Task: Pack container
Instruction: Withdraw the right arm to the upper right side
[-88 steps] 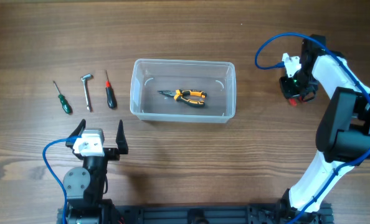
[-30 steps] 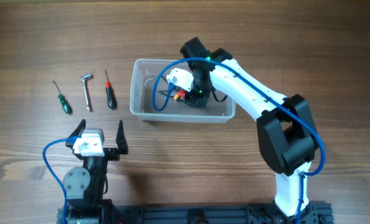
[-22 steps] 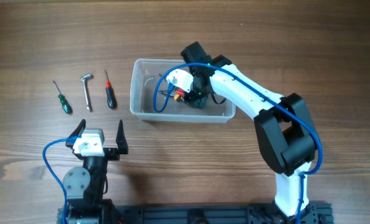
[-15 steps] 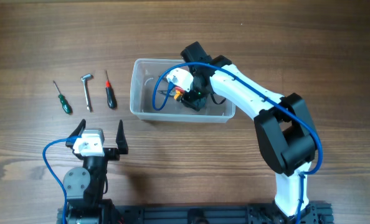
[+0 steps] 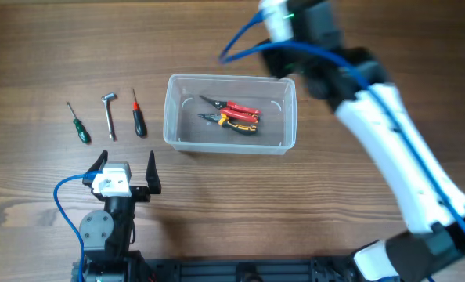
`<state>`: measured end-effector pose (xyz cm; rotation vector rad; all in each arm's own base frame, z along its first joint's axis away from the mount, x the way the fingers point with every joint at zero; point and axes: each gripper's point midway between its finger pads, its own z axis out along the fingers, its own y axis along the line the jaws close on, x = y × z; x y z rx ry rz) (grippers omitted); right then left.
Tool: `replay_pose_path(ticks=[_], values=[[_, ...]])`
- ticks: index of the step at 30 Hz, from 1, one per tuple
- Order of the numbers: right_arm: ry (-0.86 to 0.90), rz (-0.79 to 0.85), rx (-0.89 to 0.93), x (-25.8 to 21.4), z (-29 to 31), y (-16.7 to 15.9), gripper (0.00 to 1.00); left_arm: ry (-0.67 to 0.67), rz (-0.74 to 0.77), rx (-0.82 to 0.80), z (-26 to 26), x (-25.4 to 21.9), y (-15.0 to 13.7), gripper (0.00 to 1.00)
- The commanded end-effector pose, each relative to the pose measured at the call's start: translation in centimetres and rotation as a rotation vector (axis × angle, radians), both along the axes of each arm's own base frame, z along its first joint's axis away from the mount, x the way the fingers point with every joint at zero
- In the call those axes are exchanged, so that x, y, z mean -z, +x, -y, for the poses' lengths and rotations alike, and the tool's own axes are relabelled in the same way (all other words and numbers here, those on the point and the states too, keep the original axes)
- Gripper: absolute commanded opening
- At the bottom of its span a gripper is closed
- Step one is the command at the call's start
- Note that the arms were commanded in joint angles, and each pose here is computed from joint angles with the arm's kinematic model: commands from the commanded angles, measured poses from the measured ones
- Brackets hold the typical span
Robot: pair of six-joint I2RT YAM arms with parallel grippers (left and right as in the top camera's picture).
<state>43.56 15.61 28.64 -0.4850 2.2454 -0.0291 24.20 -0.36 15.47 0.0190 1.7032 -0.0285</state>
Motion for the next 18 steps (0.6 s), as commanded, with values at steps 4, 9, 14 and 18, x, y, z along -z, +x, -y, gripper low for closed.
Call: replay_pose_path(ticks=[4, 9, 14, 18], values=[[0.002, -0.073, 0.504, 1.4, 16.3, 0.6, 0.85, 0.010, 0.005, 0.008, 0.1, 0.0, 0.0, 1.00], [0.042, -0.083, 0.635, 1.6, 23.1, 0.1, 1.00, 0.010, 0.005, 0.008, 0.1, 0.0, 0.0, 1.00], [0.044, -0.083, 0.685, 1.6, 25.3, -0.3, 1.00, 0.010, 0.005, 0.008, 0.1, 0.0, 0.0, 1.00], [0.044, -0.086, 0.685, 1.7, 25.2, -0.3, 1.00, 0.010, 0.005, 0.008, 0.1, 0.0, 0.0, 1.00]])
